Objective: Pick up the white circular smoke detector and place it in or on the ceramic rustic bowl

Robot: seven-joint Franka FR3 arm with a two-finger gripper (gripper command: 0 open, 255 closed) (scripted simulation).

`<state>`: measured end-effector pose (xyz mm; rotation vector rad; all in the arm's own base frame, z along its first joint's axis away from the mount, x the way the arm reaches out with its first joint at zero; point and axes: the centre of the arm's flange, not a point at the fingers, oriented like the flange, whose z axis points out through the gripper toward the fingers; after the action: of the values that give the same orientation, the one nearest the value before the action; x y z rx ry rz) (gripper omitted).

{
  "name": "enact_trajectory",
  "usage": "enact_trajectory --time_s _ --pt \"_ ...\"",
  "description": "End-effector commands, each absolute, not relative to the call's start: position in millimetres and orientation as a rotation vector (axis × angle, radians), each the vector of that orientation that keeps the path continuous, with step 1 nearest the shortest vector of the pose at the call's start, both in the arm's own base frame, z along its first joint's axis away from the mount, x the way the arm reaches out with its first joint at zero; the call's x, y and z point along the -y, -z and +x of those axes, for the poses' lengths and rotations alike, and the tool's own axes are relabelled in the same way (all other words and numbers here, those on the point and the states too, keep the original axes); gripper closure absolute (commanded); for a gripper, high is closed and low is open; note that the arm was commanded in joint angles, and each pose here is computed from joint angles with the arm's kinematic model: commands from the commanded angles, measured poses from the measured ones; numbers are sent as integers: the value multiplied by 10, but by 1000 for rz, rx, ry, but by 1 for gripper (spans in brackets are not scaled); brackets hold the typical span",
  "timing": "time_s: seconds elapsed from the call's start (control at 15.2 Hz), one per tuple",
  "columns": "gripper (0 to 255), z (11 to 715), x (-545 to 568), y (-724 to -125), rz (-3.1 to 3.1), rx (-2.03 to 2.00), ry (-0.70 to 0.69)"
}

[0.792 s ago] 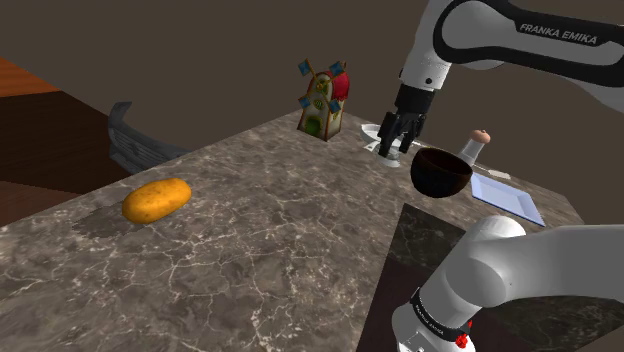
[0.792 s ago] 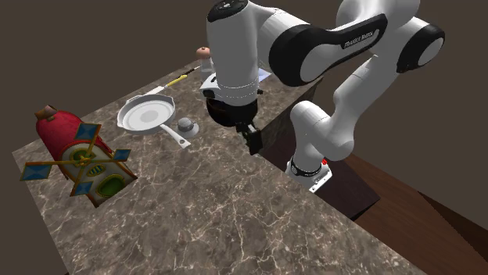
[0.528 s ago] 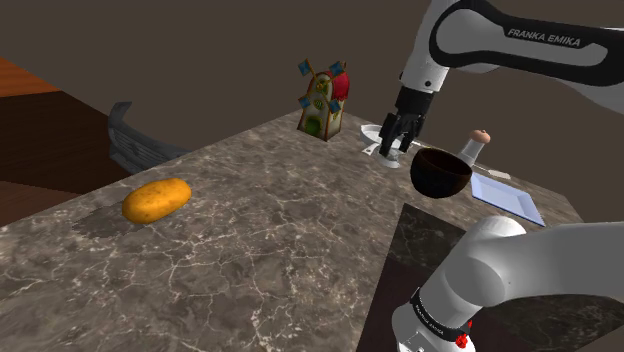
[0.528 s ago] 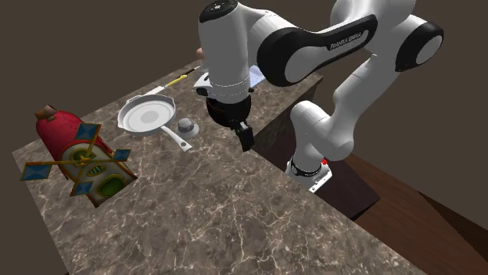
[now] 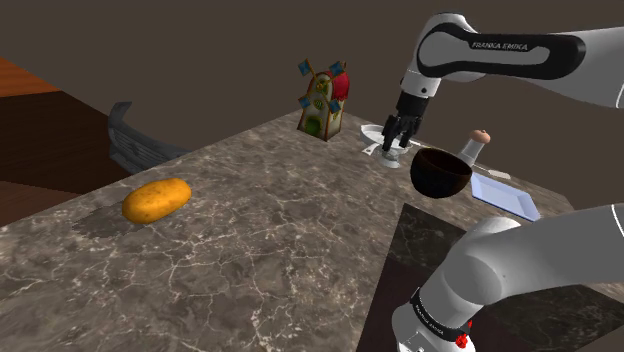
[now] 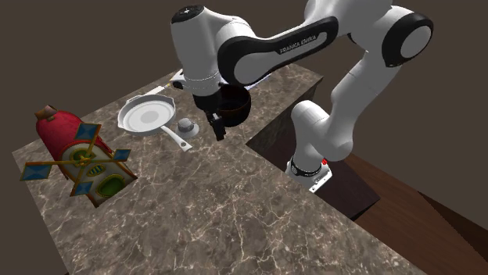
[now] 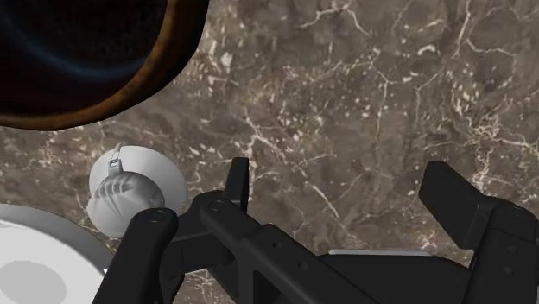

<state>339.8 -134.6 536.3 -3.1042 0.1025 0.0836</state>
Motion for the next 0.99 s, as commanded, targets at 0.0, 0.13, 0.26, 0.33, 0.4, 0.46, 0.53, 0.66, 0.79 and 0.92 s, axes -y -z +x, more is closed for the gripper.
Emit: enact_trajectory --time_s 0.0,0.13,0.26,0.33,0.4,0.46,0.53,0.66,0.79,0.92 --pt "0 3497 1567 -5280 -3112 -99 -73" --pt "0 3591 1791 -5214 -3118 -98 -63" --pt "0 3686 2015 -5150 -3124 -97 -53" --pt "0 3734 2128 -5119 -3127 -96 -48" --pt "0 3782 2240 -5088 -3130 -96 -43" --pt "0 3830 2352 -5058 -3133 -95 -38" --pt "0 3878 2465 -5029 -3136 -95 -33" --pt "0 3974 2690 -4971 -3142 -94 -23" --pt "0 4057 2882 -4923 -3148 -93 -14" --pt "0 4056 2883 -4818 -3148 -93 -14"
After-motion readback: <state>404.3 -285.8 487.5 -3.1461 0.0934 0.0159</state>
